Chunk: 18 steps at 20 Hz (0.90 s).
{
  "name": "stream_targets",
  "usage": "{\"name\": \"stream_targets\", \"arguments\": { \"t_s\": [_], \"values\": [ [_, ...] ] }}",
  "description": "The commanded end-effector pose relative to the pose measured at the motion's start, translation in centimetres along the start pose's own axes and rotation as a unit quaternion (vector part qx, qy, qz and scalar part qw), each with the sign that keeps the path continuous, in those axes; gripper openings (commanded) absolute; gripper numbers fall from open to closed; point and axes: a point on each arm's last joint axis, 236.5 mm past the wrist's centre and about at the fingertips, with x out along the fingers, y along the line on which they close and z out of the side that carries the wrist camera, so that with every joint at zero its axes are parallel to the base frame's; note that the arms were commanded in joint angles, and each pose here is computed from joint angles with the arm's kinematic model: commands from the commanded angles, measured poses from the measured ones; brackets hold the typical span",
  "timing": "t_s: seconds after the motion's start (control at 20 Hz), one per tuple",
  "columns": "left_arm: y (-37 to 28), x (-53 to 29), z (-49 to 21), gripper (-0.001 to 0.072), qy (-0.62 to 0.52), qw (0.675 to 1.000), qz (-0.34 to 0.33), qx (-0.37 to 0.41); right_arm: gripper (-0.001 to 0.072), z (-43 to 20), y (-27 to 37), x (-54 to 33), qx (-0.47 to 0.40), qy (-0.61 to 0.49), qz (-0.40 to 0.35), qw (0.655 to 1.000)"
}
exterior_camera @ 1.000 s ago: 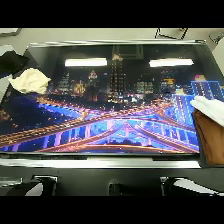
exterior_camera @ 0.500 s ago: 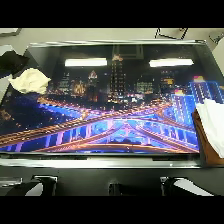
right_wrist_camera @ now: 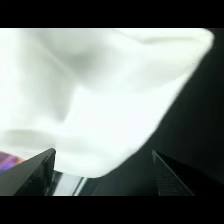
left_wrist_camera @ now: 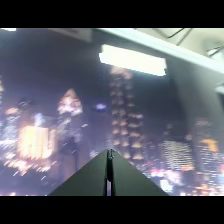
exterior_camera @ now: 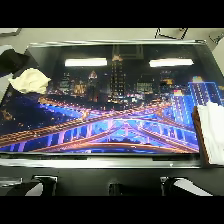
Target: Fold the clothes and pants, and hang the long-sleeved shirts on hangers.
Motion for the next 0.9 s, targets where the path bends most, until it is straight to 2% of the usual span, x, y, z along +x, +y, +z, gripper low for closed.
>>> {"name": "stream_targets", "arguments": {
  "t_s": [0.0, 0.1, 0.2, 0.25, 0.3, 0.35, 0.4, 0.45, 0.5, 0.65, 0.85],
  "values": [
    [-4.3, -1.1, 3.1, 0.0026, -0.053, 0.994, -0.036, 0.092, 0.0682, 5.0, 6.6, -7.3, -0.052, -0.132, 0.119, 0.983],
    [-3.2, -1.2, 5.2, 0.0026, -0.076, 0.988, 0.032, 0.132, 0.0680, 7.6, 13.6, -16.4, -0.161, -0.275, 0.172, 0.932],
    [1.2, 0.7, 3.3, 0.0026, -0.019, 0.978, 0.132, 0.162, 0.0680, 5.7, 21.3, -22.5, -0.266, -0.359, 0.184, 0.875],
    [4.0, 2.1, 0.1, 0.0027, 0.052, 0.964, 0.180, 0.187, 0.0680, 3.3, 25.0, -22.9, -0.290, -0.354, 0.201, 0.866],
    [6.6, 3.1, -3.7, 0.0028, 0.135, 0.947, 0.217, 0.194, 0.0681, 0.8, 27.7, -21.5, -0.299, -0.325, 0.210, 0.872],
    [8.9, 3.6, -8.4, 0.0081, 0.229, 0.927, 0.237, 0.177, 0.0683, -2.0, 29.8, -19.1, -0.321, -0.280, 0.207, 0.881],
    [10.4, 3.5, -13.2, 0.0352, 0.318, 0.904, 0.247, 0.142, 0.0683, -5.1, 31.2, -15.9, -0.351, -0.223, 0.195, 0.888],
    [11.6, 2.8, -17.8, 0.0711, 0.398, 0.874, 0.261, 0.096, 0.0685, -8.1, 32.2, -12.6, -0.379, -0.168, 0.179, 0.892],
    [12.1, 2.5, -20.9, 0.0707, 0.443, 0.855, 0.257, 0.080, 0.0688, -10.6, 32.5, -9.8, -0.405, -0.123, 0.162, 0.892],
    [11.6, 3.7, -24.5, 0.0707, 0.408, 0.881, 0.232, 0.066, 0.0697, -14.2, 32.5, -4.5, -0.415, -0.068, 0.120, 0.900],
    [12.2, 3.3, -25.6, 0.0707, 0.406, 0.880, 0.234, 0.074, 0.0692, -15.2, 32.2, -3.5, -0.436, -0.061, 0.098, 0.893]
  ]
}}
